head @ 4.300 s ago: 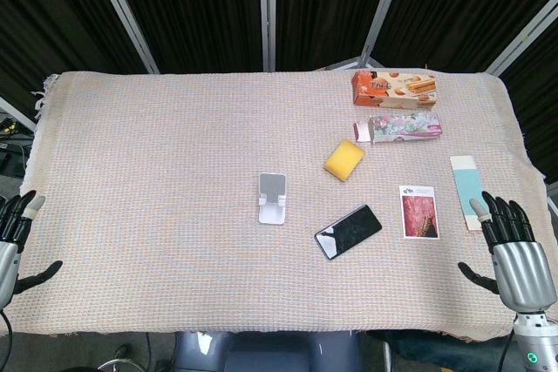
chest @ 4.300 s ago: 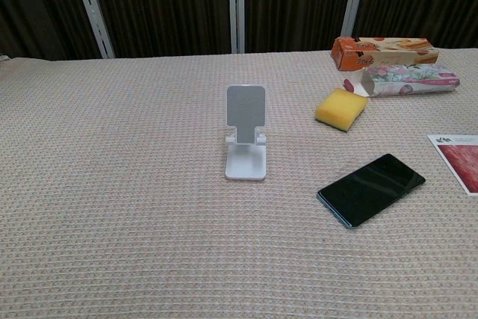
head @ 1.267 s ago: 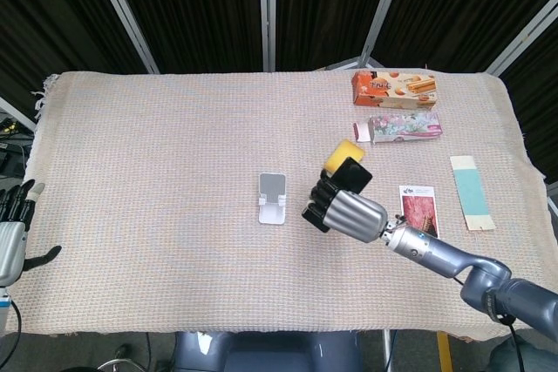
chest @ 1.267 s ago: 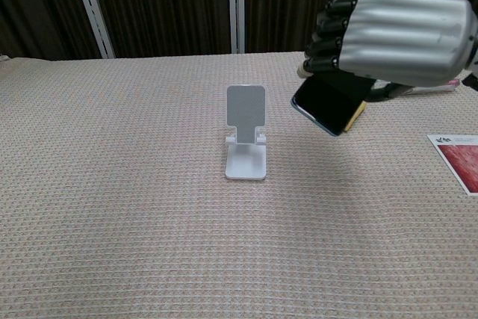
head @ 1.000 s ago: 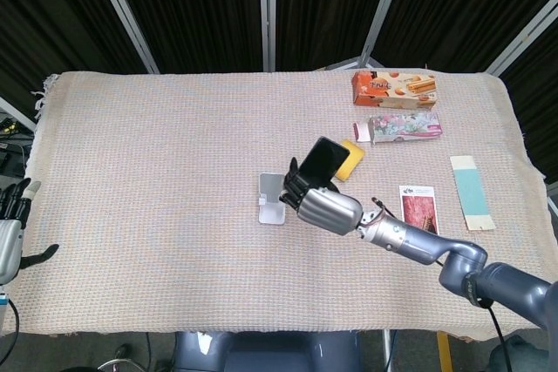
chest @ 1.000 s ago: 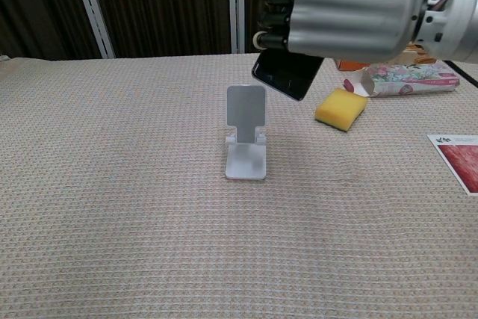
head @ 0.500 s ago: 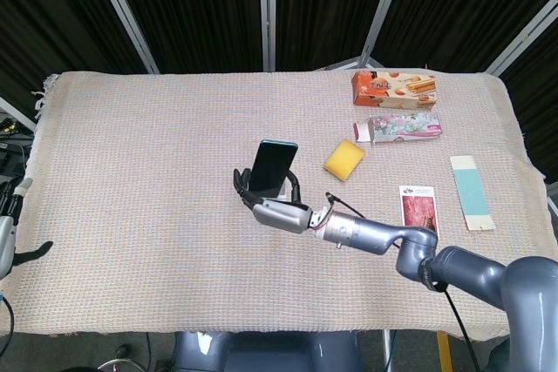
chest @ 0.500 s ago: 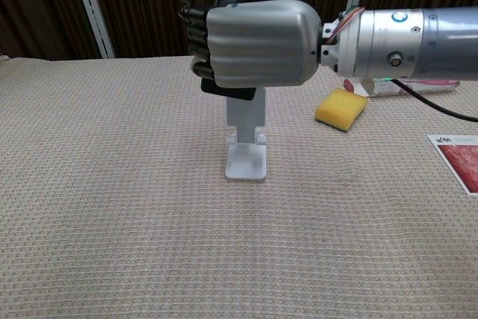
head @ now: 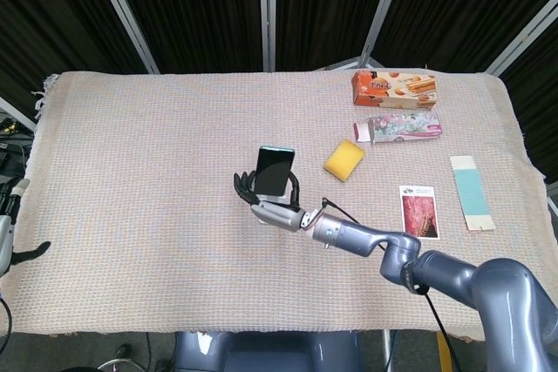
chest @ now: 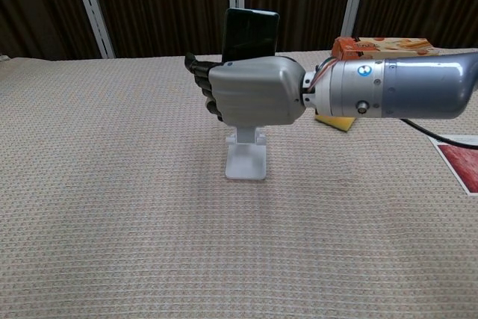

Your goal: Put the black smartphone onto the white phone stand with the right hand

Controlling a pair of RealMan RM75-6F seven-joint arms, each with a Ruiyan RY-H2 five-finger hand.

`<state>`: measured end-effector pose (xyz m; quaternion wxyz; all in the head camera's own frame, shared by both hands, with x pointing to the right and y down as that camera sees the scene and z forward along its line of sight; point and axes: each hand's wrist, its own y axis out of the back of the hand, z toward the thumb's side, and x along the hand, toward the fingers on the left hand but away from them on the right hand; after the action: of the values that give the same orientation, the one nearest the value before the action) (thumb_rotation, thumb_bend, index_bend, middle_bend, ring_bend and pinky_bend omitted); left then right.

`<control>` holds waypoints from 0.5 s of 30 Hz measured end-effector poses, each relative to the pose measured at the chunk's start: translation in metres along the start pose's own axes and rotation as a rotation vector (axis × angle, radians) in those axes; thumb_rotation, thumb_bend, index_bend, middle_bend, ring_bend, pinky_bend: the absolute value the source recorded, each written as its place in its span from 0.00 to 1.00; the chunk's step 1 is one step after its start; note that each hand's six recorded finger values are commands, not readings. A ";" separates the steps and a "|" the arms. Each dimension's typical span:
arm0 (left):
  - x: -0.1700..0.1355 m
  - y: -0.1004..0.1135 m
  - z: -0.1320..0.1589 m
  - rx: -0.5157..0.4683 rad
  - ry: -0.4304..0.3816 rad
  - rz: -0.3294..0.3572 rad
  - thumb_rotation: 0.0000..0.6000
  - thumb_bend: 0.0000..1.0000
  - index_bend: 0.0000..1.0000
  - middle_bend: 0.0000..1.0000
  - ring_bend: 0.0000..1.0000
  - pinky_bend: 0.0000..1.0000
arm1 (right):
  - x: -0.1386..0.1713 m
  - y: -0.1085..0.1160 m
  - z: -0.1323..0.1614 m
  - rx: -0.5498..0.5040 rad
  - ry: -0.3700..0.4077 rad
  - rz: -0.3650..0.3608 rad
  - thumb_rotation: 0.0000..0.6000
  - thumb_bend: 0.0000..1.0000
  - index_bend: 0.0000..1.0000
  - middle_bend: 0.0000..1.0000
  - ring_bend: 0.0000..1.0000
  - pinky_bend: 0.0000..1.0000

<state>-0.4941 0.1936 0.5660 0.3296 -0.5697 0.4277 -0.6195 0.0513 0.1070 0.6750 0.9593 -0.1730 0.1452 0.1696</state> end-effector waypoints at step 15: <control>0.002 -0.002 -0.003 0.008 0.012 -0.008 1.00 0.00 0.00 0.00 0.00 0.00 | 0.000 0.009 0.021 -0.014 0.039 -0.012 1.00 0.22 0.42 0.45 0.25 0.19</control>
<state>-0.4969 0.1934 0.5691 0.3270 -0.5665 0.4250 -0.6257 0.0523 0.1224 0.6916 0.9560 -0.1841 0.1618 0.1615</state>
